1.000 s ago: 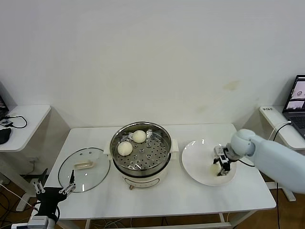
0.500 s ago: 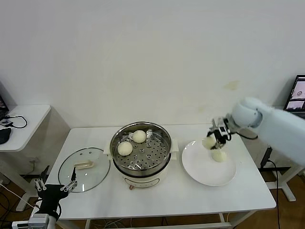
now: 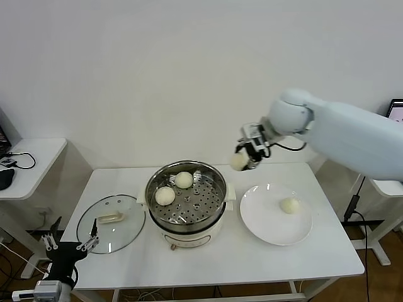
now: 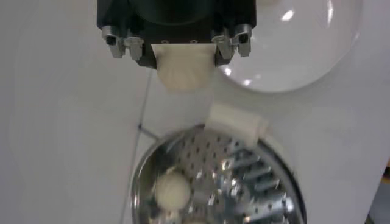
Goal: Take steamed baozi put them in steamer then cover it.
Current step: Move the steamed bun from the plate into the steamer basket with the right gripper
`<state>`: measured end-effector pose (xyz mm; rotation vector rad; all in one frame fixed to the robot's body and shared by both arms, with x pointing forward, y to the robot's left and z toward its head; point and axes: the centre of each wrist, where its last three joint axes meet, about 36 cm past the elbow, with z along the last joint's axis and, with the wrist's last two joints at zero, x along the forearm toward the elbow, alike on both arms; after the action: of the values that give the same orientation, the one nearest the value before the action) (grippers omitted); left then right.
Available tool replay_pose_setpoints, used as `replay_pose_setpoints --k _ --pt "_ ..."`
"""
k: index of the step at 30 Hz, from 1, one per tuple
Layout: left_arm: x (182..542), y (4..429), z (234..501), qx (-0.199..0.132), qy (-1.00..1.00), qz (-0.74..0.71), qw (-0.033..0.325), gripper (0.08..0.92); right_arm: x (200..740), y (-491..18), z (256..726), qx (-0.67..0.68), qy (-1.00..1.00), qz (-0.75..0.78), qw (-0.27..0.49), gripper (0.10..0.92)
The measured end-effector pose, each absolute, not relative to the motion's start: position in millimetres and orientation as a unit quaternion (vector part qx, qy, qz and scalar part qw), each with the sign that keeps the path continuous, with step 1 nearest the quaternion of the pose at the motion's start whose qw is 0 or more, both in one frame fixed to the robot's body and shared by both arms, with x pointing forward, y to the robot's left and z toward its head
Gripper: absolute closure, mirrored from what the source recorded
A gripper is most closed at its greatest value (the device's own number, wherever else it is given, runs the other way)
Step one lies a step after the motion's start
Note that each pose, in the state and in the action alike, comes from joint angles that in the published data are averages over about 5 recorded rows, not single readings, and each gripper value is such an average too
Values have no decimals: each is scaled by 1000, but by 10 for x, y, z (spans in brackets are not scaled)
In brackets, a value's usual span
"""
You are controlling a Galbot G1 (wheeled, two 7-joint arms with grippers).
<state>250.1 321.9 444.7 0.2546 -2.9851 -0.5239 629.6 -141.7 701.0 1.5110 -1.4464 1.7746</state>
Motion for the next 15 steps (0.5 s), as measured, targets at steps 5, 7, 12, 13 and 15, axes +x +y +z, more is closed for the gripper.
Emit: replay_pose_setpoints --k 5,7,12,13,15 --pt "2493 3242 4462 89 -980 -171 49 177 6256 -1006 6836 572 -486 639 170 415" --pt "2487 3251 4466 92 -980 -171 49 177 6229 -861 6734 586 -471 640 160 414" --pt "2474 3263 4484 96 -979 -171 47 177 6158 -566 6461 617 -428 646 135 412" --pt "2472 3263 4486 97 -979 -170 47 177 6145 -523 6411 621 -420 649 130 411" --pt "2470 3262 4485 99 -979 -169 47 177 6118 -445 6315 629 -403 654 119 411"
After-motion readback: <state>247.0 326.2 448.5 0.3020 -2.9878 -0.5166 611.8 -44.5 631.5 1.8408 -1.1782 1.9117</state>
